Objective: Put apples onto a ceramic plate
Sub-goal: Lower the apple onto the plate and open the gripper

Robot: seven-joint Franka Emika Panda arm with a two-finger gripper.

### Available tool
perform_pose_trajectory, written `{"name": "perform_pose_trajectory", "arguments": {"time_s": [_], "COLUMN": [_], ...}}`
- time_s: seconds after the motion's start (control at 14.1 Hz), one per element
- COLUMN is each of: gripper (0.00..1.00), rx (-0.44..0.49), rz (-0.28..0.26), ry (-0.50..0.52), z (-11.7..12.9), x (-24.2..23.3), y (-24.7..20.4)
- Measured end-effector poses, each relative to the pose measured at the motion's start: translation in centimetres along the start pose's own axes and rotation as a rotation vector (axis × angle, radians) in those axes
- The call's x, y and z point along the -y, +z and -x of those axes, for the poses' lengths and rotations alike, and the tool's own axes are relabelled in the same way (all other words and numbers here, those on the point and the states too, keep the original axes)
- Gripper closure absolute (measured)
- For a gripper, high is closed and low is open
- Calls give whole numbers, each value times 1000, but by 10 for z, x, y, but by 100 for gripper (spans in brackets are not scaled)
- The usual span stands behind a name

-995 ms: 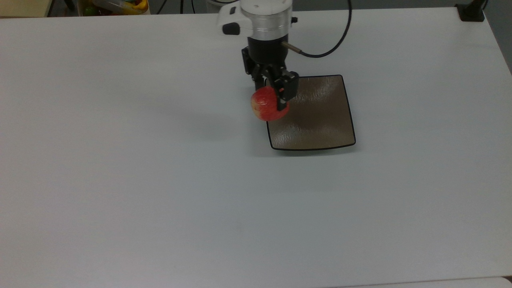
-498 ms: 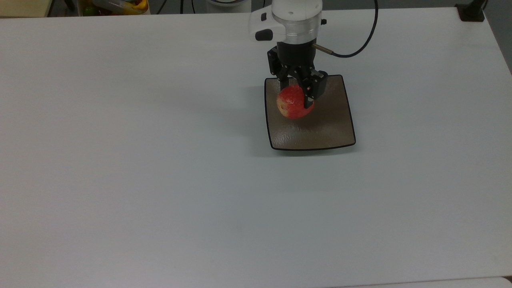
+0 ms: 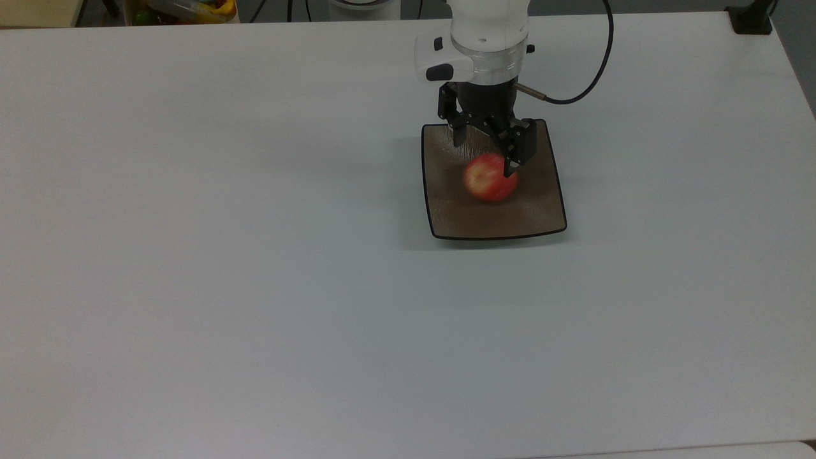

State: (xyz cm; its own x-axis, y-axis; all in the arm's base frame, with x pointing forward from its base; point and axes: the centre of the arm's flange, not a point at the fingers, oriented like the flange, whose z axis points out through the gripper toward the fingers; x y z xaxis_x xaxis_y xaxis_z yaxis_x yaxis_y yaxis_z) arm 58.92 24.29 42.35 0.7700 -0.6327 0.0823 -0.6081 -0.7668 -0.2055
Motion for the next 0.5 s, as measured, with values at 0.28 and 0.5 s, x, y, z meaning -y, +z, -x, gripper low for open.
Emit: {"name": "perform_pose_trajectory", "arguments": {"time_s": [0.28,0.5], "gripper": [0,0], "rx": [-2,-10], "rz": [-1,-2], "ry": [-1,-7], "z": [0,-1], "x": [1,1], "y": [-1,-3]}}
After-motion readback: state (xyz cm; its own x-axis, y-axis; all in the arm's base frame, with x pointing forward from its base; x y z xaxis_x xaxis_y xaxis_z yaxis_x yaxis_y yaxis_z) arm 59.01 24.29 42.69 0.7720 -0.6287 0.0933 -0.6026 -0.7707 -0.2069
